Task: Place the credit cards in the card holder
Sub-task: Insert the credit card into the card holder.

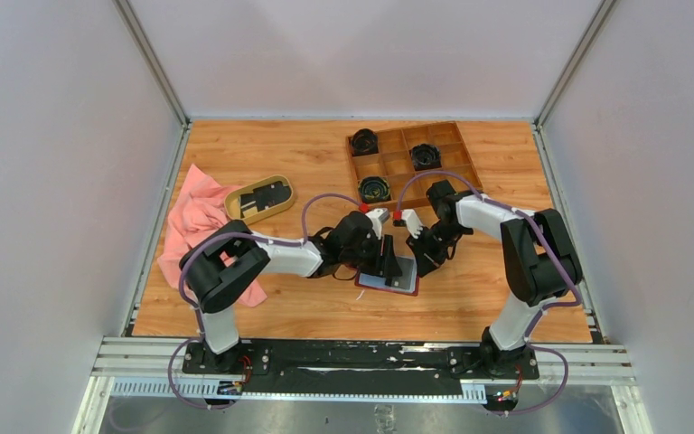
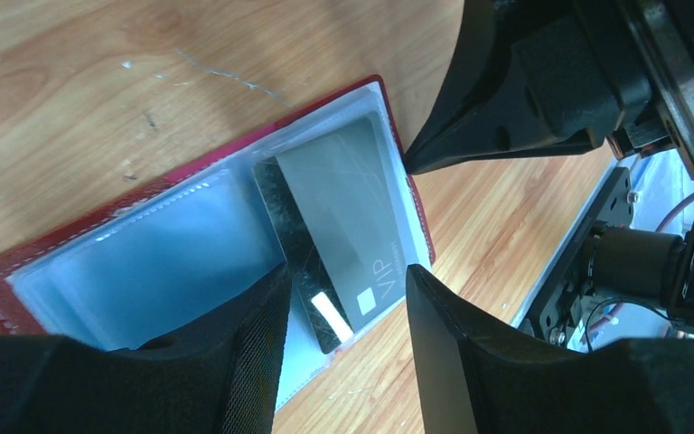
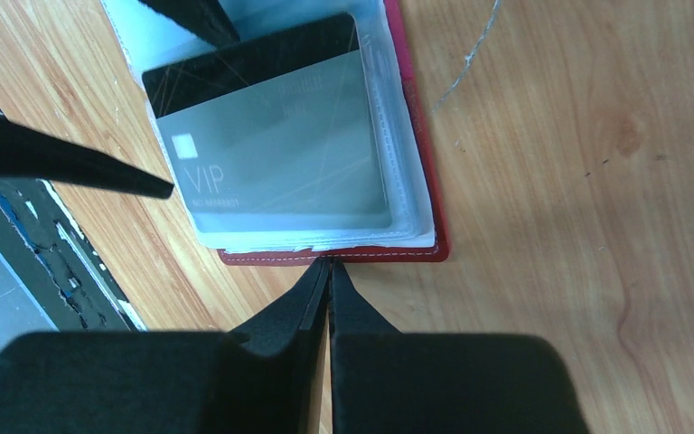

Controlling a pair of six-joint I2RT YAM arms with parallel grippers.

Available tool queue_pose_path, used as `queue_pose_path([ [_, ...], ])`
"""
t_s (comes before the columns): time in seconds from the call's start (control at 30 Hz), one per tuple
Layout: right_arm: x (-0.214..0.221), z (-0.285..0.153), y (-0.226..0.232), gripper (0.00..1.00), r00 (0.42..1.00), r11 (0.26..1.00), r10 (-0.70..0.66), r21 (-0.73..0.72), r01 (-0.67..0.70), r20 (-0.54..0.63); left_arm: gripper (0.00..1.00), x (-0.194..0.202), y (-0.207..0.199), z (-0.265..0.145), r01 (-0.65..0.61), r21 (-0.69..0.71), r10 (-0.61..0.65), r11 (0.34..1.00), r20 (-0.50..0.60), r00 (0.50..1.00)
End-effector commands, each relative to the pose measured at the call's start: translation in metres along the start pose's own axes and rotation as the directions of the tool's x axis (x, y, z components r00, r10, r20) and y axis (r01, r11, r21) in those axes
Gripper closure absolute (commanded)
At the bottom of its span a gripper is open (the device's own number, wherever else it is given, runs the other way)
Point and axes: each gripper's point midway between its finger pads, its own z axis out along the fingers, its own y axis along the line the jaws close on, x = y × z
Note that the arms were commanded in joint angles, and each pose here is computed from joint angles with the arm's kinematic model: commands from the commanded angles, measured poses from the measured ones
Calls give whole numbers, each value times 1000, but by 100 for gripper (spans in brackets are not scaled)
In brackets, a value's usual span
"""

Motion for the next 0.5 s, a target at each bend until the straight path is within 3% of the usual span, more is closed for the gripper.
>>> queue_pose_path([
  [0.0,0,-1,1,95,999,999,39,-23,-39,-3,49,9,-14,8,-5,37,6,999,-36,999],
  [0.47,-2,-1,2,95,999,999,44,-31,-44,5,50,10,-39,15,-17,90,22,996,-51,998],
])
